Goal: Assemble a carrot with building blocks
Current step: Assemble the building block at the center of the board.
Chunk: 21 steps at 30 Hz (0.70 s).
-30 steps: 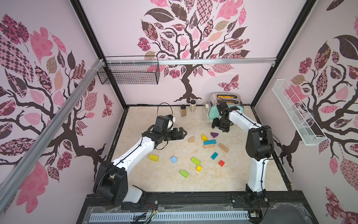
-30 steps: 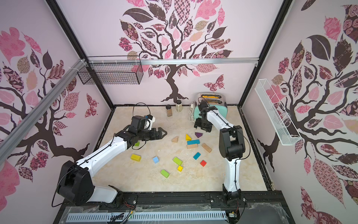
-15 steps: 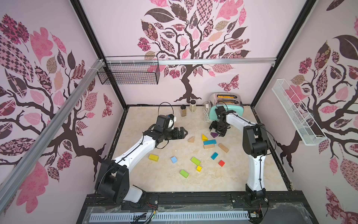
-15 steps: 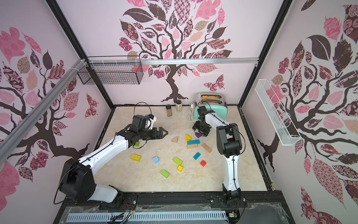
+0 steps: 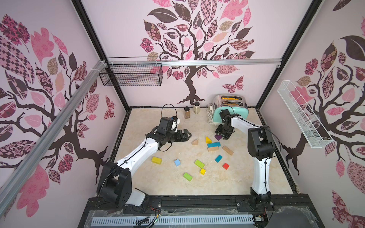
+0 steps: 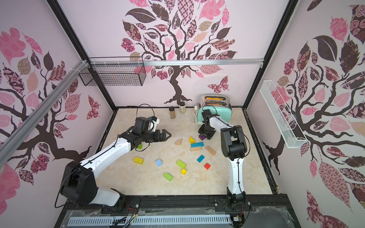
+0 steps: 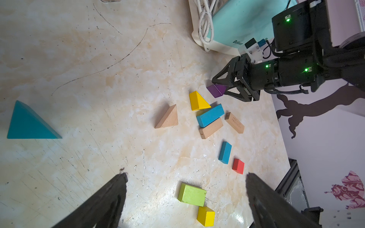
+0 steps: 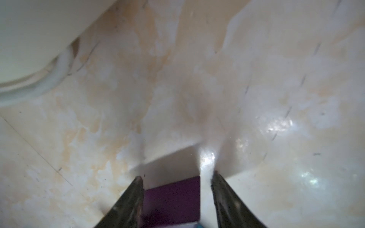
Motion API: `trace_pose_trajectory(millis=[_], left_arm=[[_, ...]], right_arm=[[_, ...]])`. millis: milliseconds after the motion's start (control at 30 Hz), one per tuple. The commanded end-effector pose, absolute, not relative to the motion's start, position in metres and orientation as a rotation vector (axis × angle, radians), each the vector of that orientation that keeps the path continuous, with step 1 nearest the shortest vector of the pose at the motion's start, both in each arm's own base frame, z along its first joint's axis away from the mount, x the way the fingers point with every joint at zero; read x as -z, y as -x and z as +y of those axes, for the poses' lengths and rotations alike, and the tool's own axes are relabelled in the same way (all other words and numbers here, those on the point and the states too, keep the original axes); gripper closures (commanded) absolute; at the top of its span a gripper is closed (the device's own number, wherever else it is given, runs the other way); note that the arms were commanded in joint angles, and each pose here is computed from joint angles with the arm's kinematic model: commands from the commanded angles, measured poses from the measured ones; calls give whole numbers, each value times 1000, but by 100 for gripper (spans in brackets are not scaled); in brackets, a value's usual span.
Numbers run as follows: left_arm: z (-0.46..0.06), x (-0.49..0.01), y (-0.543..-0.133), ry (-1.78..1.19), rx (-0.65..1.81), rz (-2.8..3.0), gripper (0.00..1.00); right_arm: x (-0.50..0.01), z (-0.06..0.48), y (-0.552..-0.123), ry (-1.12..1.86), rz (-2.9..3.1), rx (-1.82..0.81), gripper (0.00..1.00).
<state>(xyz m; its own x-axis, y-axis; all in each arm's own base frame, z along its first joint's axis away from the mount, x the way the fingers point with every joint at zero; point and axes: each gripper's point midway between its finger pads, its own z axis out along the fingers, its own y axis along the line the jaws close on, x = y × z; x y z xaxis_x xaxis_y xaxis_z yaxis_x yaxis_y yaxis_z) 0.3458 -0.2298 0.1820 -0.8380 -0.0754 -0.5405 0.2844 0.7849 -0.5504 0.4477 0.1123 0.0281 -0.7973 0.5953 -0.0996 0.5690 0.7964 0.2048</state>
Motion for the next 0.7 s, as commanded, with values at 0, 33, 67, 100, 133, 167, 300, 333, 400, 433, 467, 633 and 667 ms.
trace_pose_trajectory(millis=[0, 33, 67, 100, 133, 167, 300, 333, 400, 433, 467, 633, 667], left_arm=[[-232, -190, -354, -173, 865, 2392, 2], [-232, -189, -354, -173, 864, 2394, 2], [-232, -189, -354, -174, 862, 2394, 2], [-232, -189, -354, -172, 864, 2395, 2], [-232, -189, -355, -171, 865, 2393, 2], [-233, -189, -355, -173, 866, 2394, 2], [-233, -188, -356, -172, 868, 2395, 2], [-233, -187, -355, -170, 868, 2397, 2], [-233, -187, -355, -170, 868, 2396, 2], [-233, -186, -355, -167, 870, 2400, 2], [-233, -185, -355, -165, 870, 2401, 2], [-233, -184, -355, -161, 871, 2403, 2], [-233, -184, -355, -160, 870, 2405, 2]], right_arm=[[-28, 113, -452, -919, 2816, -272, 53], [-28, 113, -452, -913, 2816, -278, 55], [-27, 114, -451, -908, 2820, -284, 57], [-27, 114, -451, -898, 2825, -290, 58], [-26, 116, -450, -886, 2831, -294, 59], [-25, 116, -450, -874, 2839, -298, 59], [-22, 121, -449, -792, 2870, -314, 61], [-22, 121, -449, -766, 2875, -311, 61], [-21, 123, -448, -718, 2887, -309, 62], [-20, 124, -448, -699, 2894, -303, 62], [-20, 125, -448, -668, 2901, -303, 62], [-19, 130, -450, -492, 2922, -279, 64], [-19, 131, -450, -450, 2925, -270, 65]])
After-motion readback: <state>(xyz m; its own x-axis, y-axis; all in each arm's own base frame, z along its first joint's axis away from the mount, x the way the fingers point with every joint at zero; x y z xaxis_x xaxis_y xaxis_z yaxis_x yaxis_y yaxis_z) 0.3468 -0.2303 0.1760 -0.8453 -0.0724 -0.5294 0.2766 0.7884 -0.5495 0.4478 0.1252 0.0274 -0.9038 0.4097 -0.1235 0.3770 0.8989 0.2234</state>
